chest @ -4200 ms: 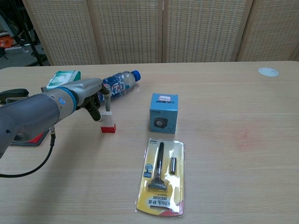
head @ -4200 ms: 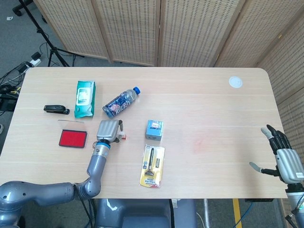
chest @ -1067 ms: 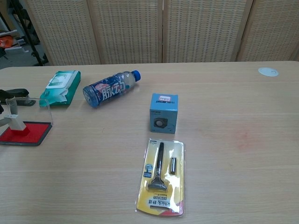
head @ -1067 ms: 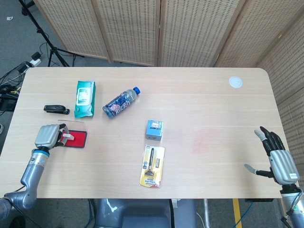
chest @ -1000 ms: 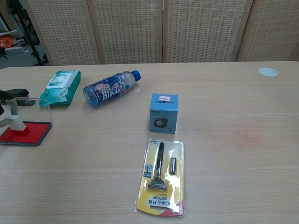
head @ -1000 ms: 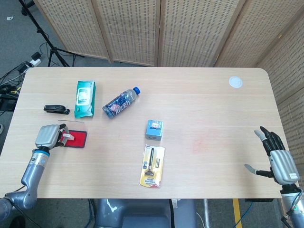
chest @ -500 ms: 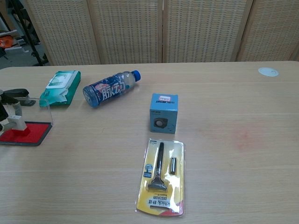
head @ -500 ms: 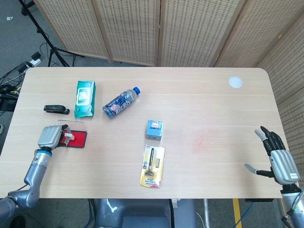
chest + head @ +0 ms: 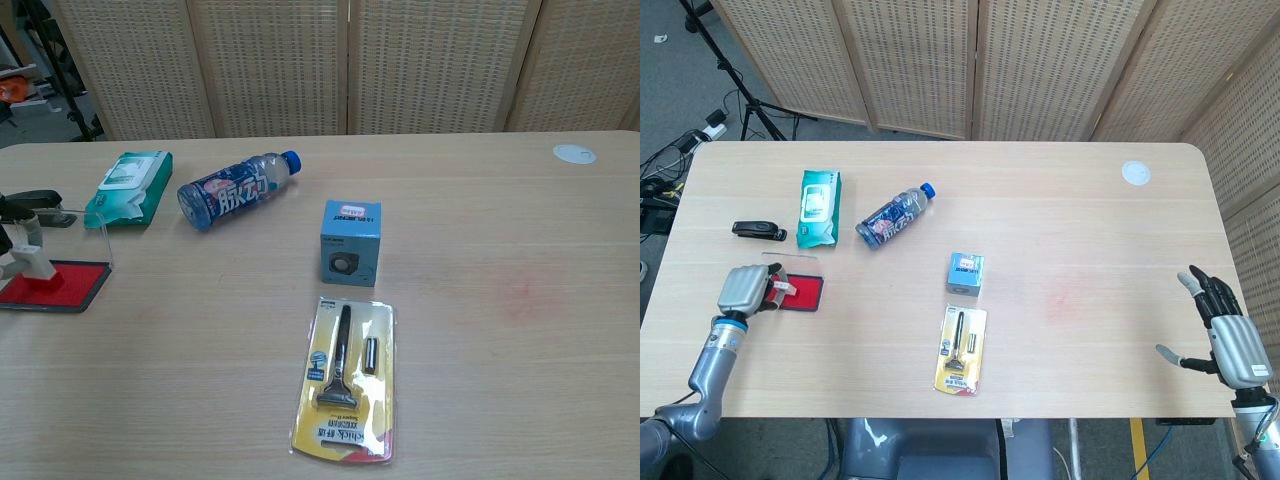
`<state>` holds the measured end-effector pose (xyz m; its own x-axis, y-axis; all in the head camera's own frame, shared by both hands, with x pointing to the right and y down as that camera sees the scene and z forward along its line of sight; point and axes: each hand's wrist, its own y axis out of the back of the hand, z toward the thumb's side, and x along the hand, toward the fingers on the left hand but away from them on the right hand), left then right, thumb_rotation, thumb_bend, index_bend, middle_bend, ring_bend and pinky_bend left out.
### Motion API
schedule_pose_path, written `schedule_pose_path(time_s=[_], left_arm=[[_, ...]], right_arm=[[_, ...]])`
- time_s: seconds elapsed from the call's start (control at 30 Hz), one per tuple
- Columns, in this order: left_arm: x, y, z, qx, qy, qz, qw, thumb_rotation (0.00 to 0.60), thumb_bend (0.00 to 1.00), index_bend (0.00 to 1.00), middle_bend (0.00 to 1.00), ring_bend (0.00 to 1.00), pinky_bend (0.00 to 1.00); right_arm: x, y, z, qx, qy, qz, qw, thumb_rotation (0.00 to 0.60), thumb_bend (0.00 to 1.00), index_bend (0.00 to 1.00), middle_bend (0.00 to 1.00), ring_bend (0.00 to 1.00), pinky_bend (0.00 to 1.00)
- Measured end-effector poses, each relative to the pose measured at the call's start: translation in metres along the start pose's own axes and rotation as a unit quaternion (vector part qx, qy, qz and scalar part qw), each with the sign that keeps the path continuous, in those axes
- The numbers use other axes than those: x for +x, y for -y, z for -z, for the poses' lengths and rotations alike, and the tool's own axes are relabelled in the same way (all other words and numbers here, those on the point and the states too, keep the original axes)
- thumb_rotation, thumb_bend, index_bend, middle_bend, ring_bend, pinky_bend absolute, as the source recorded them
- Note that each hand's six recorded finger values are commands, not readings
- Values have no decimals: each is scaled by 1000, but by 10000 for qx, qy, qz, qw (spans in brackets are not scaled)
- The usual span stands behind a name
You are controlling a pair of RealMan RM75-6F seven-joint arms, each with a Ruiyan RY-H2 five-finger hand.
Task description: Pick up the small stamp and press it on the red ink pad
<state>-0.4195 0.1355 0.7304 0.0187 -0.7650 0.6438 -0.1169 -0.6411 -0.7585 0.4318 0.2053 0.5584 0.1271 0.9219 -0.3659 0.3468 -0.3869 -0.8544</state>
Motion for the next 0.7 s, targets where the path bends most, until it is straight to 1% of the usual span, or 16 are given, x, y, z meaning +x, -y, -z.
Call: schedule_pose_path(time_s=[0.13, 0.2, 0.37, 0.43, 0.53, 0.7], left_arm=[[-4, -10, -3, -47, 82, -109, 9999, 600, 420, 672, 977, 945, 852], [-8, -19, -6, -77, 155, -191, 9997, 600, 419, 673, 977, 945, 852], [-23, -39, -19, -132, 456, -301, 9984, 600, 415, 673, 977, 945, 852], [-29, -43, -25, -141, 568, -303, 9978, 600, 414, 672, 977, 945, 852], [-34, -43, -38, -110, 744, -254, 9968, 600, 413, 672, 977, 945, 852], [-29, -32, -59, -6, 894, -43, 9960, 600, 413, 673, 977, 945, 852]], right_arm=[[0, 0, 0, -1, -4, -3, 10000, 600, 0, 0, 0, 0, 0], [0, 0, -1, -2, -13, -1, 10000, 600, 0, 0, 0, 0, 0], [0, 0, -1, -5, -16, 2, 10000, 600, 0, 0, 0, 0, 0], [0, 0, -1, 1, -18, 4, 10000, 600, 0, 0, 0, 0, 0], [0, 1, -2, 17, -26, -7, 10000, 600, 0, 0, 0, 0, 0], [0, 1, -1, 17, -11, -9, 10000, 600, 0, 0, 0, 0, 0]])
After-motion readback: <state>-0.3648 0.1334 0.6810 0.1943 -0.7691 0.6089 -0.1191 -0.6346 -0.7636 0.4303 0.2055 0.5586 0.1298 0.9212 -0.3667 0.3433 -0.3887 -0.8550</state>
